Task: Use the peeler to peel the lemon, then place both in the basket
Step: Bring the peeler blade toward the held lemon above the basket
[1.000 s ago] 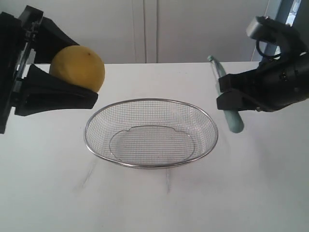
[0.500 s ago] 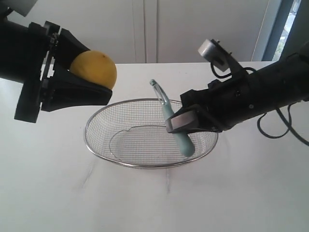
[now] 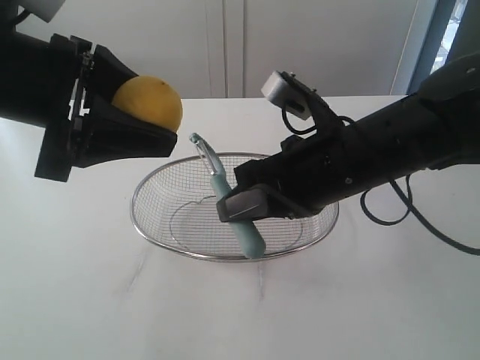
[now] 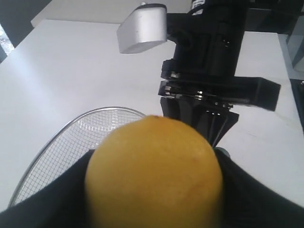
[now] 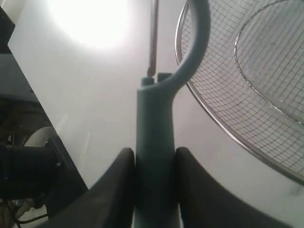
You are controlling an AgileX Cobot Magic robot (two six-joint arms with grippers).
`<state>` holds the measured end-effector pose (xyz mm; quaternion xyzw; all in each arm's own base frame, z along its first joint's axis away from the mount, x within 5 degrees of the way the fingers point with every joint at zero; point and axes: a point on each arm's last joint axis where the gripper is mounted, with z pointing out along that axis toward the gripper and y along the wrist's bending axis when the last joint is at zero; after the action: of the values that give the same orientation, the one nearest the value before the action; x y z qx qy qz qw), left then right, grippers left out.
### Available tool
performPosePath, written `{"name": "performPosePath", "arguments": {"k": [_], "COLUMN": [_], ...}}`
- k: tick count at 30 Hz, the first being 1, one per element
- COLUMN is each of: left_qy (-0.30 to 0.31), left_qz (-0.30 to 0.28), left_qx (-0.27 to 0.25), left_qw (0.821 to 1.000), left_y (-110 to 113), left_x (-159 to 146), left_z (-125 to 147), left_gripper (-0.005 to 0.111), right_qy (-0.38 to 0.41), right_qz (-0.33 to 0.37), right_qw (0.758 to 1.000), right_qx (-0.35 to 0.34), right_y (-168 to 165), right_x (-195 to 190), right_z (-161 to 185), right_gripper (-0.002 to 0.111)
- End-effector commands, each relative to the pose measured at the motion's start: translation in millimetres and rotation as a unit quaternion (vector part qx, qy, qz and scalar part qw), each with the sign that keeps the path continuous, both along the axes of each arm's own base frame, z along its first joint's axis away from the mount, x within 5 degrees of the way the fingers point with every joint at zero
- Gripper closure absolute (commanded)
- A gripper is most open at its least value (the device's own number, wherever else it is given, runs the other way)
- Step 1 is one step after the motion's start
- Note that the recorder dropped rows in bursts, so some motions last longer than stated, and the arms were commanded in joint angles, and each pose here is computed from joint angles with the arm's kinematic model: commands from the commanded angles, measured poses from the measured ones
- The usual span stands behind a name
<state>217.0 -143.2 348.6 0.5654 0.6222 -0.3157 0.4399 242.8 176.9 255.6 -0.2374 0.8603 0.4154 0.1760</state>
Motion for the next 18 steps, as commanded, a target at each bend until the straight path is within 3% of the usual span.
{"name": "performPosePath", "arguments": {"k": [1, 4, 8, 18], "left_qy": [0.007, 0.013, 0.035, 0.052], "left_qz": [0.025, 0.052, 0.072, 0.07], "left_qx": [0.007, 0.032, 0.027, 0.022], "left_qw": [1.0, 0.998, 0.996, 0.996], "left_y": [2, 4, 3, 2], "left_x": [2, 8, 14, 15], "left_z": [-2, -8, -17, -24], "left_gripper": [0.107, 0.107, 0.107, 0.107], "right_qy": [-0.018, -0.029, -0.033, -0.021], "right_qz": [-0.018, -0.019, -0.026, 0.002], "right_qw": [0.999, 0.999, 0.998, 0.999], "right_qx": [0.021, 0.038, 0.037, 0.038], "right_y": [7, 10, 10, 16], "right_x": [1, 2, 4, -6], "right_z": [3, 5, 5, 3], "right_gripper": [0.108, 0.108, 0.108, 0.108]}}
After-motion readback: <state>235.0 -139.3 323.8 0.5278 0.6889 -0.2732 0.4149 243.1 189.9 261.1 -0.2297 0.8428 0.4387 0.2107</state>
